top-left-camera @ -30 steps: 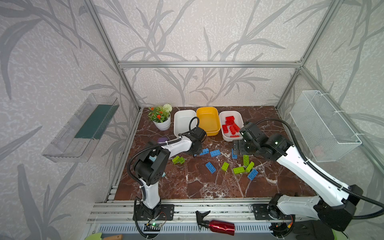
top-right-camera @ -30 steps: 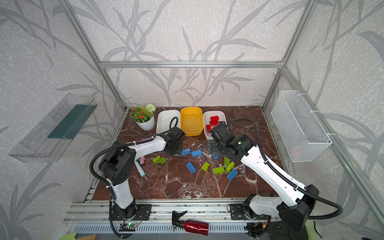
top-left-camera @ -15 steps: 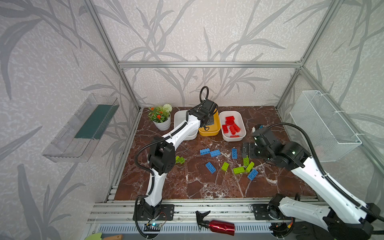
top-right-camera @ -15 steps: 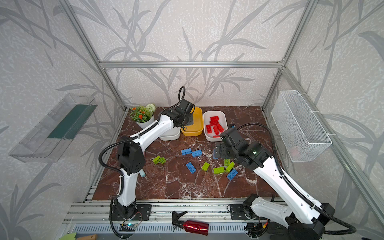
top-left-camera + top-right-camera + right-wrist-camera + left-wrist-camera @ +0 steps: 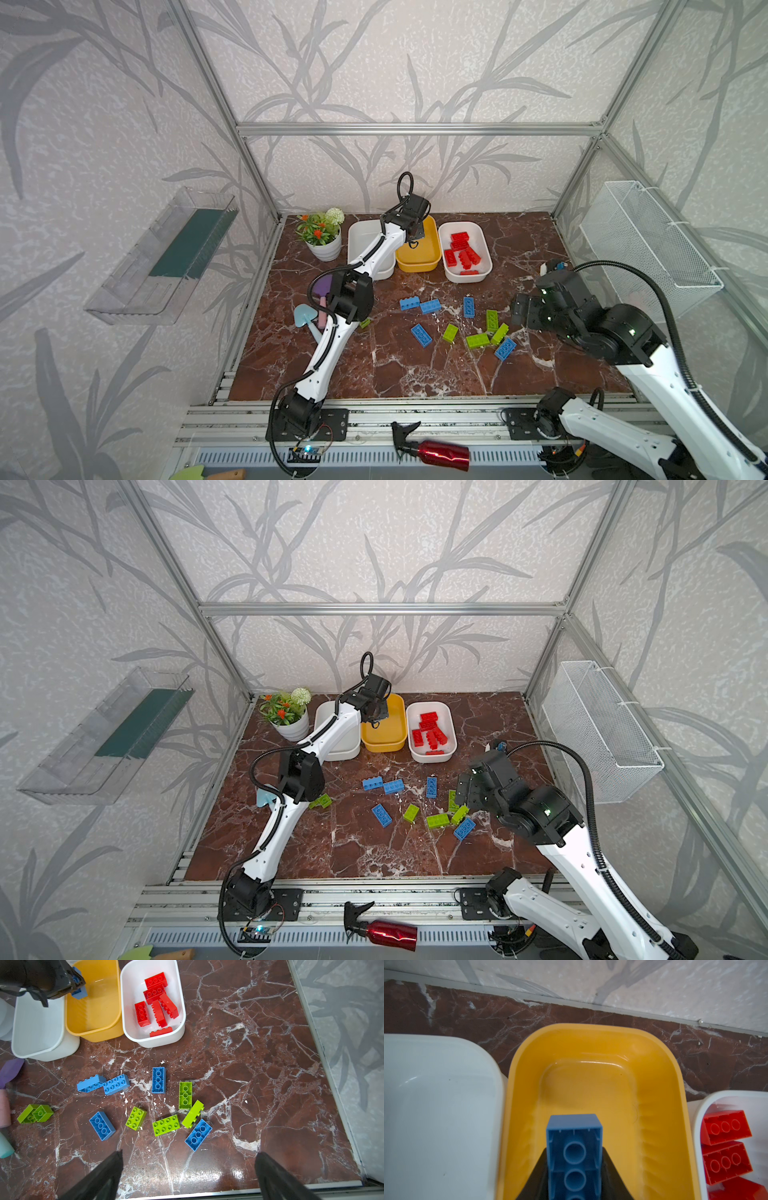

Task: Sort the legos into containers by color
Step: 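Carry the blue brick with the left gripper into the yellow bin and release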

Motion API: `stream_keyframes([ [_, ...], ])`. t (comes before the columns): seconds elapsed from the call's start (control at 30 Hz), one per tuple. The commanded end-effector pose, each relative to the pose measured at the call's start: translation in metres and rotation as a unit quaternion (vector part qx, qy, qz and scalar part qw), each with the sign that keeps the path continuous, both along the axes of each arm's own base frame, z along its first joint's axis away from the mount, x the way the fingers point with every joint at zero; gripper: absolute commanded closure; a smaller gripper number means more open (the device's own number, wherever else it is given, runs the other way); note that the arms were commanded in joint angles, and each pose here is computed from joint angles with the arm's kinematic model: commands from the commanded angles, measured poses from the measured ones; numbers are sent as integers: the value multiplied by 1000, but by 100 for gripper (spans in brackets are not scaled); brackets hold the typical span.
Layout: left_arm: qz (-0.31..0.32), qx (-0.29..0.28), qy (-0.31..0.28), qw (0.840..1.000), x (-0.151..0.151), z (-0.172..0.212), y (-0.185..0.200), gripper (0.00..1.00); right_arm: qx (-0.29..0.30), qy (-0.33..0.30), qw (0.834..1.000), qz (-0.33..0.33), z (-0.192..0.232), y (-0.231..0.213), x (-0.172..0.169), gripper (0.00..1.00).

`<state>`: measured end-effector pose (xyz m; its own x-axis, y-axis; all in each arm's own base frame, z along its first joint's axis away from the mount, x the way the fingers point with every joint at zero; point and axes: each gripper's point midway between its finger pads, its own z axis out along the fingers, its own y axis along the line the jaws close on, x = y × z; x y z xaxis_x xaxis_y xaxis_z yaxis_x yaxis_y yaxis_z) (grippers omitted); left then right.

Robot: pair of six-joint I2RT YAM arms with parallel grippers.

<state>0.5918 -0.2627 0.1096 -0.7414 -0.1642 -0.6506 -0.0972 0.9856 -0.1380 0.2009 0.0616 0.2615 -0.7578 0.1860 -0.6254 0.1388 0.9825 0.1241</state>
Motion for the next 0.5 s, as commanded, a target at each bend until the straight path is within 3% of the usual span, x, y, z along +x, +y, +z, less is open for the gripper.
stream_keyframes([
  [0.0, 2, -28, -30, 999, 12, 7, -13, 62, -18, 14, 1000, -14, -4, -12, -4, 1],
  [0.1, 4, -43, -29, 999, 15, 4, -17, 37, -23, 18, 1000, -5, -4, -13, -1, 1],
  [0.17, -12, -55, -31, 998, 15, 10, -23, 28, -23, 22, 999, 0, -4, -12, 2, 1],
  [0.33, -14, -69, -9, 997, -2, 30, -22, 23, -17, 25, 999, 18, -5, -2, 12, 1],
  [0.47, 9, -59, 23, 998, -35, 33, -11, 23, -3, 25, 999, 35, -7, 10, 20, 1],
])
